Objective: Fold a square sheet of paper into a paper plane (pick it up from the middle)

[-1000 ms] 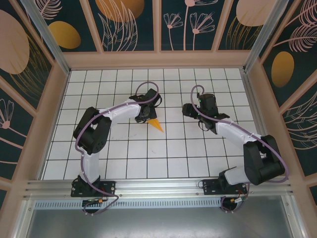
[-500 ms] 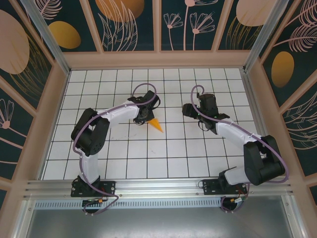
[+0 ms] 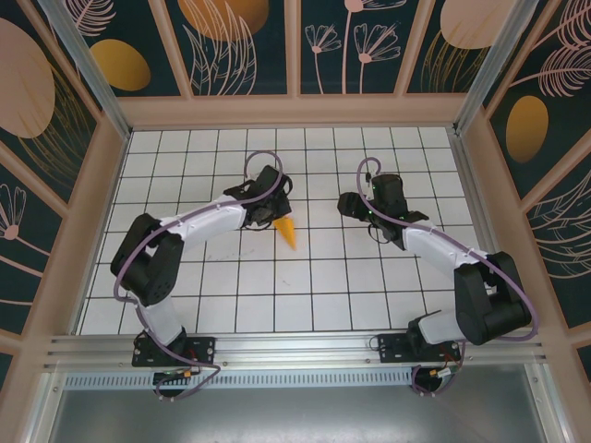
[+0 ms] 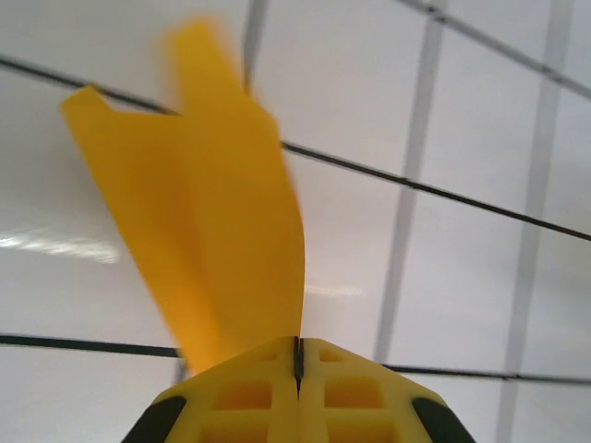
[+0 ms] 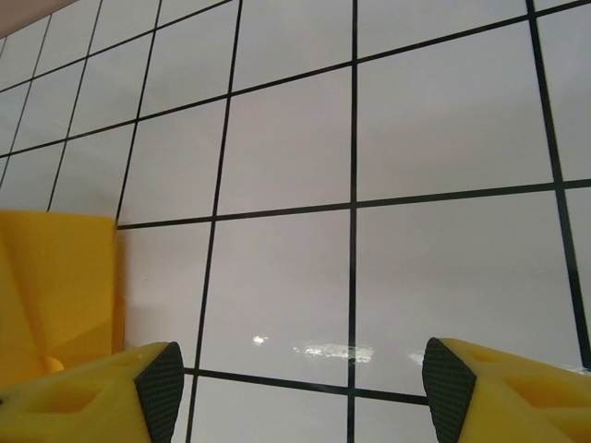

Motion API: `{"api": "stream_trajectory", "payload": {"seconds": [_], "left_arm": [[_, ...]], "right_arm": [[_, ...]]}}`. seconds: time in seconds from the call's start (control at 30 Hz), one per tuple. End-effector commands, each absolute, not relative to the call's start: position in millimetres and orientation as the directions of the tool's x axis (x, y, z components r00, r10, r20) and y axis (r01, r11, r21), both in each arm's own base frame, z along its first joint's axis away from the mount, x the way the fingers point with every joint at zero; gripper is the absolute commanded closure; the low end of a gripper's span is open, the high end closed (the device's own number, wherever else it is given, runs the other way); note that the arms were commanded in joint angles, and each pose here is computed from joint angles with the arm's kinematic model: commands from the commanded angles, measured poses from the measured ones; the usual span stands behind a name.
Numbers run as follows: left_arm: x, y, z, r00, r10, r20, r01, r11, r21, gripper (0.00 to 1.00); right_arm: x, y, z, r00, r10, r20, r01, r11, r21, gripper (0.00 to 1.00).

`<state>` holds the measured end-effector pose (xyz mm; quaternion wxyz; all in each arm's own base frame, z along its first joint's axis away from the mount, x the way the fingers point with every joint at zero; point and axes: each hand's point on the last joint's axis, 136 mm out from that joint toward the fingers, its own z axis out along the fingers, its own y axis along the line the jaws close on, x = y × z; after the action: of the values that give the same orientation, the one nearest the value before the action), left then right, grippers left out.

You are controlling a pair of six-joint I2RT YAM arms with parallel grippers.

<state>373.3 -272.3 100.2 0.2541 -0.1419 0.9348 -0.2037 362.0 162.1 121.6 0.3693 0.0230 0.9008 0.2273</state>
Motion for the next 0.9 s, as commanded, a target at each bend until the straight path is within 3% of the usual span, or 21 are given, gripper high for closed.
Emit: {"api": "stream_trajectory", "payload": {"seconds": [0.0,0.2,0.53,0.87], "left_arm": [[377,-312,138,-0.825,-0.294,-0.482,0.07,0.794,-0.604,1.0],[371,-345,135,-0.845,-0.211,-0.492,0.227,0.691,-0.687,1.0],[368,-378,89,-0.897,-0.169,-0.407,0.252,0.562,-0.788,1.0],[365,-359,48,-0.921,-0.177,-0.347,0.179,0.599,-0.78,1.0]], "right_arm": [[357,168,131,-0.725,0.249,-0.642,-0.149,0.853,0.499,0.29],[341,179,142,-0.747,0.275,-0.606,-0.182,0.791,0.584,0.3],[323,194,115,-0.815,0.28,-0.508,-0.112,0.783,0.611,0.4],[317,201,72,-0.871,0.254,-0.422,-0.007,0.85,0.526,0.41]]}}
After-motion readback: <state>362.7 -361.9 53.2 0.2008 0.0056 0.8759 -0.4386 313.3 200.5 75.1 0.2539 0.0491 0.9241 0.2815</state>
